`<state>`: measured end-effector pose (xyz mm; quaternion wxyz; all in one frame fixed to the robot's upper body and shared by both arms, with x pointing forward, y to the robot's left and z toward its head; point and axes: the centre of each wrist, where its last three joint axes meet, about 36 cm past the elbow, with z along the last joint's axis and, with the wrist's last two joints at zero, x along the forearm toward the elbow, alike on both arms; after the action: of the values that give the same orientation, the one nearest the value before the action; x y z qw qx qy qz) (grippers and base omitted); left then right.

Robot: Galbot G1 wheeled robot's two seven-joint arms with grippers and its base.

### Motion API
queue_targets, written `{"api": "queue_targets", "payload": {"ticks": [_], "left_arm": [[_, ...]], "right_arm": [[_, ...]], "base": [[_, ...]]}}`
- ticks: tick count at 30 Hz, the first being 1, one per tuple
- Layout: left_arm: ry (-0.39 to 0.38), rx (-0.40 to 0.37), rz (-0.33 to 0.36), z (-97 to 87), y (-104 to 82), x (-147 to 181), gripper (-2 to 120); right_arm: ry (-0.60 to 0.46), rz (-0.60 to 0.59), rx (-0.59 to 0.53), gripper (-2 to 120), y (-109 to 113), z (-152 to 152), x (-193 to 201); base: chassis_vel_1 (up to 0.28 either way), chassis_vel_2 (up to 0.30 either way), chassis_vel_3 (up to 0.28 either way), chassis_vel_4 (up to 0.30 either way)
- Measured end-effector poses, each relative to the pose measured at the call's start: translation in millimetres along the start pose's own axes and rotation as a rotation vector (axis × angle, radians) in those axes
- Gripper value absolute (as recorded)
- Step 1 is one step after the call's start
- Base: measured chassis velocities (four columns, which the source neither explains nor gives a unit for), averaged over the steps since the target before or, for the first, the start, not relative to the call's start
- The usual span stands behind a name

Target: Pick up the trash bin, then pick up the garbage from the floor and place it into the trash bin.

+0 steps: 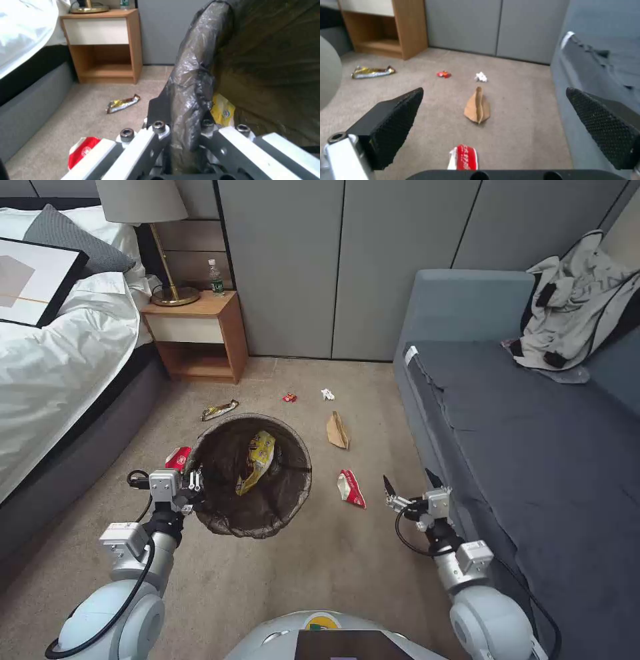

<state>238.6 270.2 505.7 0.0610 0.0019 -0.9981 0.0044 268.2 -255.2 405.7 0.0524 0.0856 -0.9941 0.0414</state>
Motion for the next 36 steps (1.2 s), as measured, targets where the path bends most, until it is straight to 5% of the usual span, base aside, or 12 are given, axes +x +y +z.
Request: {"api": "queue_targets", "payload": {"ticks": [21,36], "left_arm": [[0.005,0.002,-0.027,-16.4,5.6,2.5,2],[0.018,0.010,-0.001,-20.6,3.7,-0.5,2]], "right_arm": [[0.281,-0.185,-0.176,100,-3.5,30.5,-98.1],[0.421,-0.189,-0.178,100,10.1,90.0,-171.7]], "base": [[0.000,0.000,0.000,0.000],[0.000,0.000,0.000,0.000]]}}
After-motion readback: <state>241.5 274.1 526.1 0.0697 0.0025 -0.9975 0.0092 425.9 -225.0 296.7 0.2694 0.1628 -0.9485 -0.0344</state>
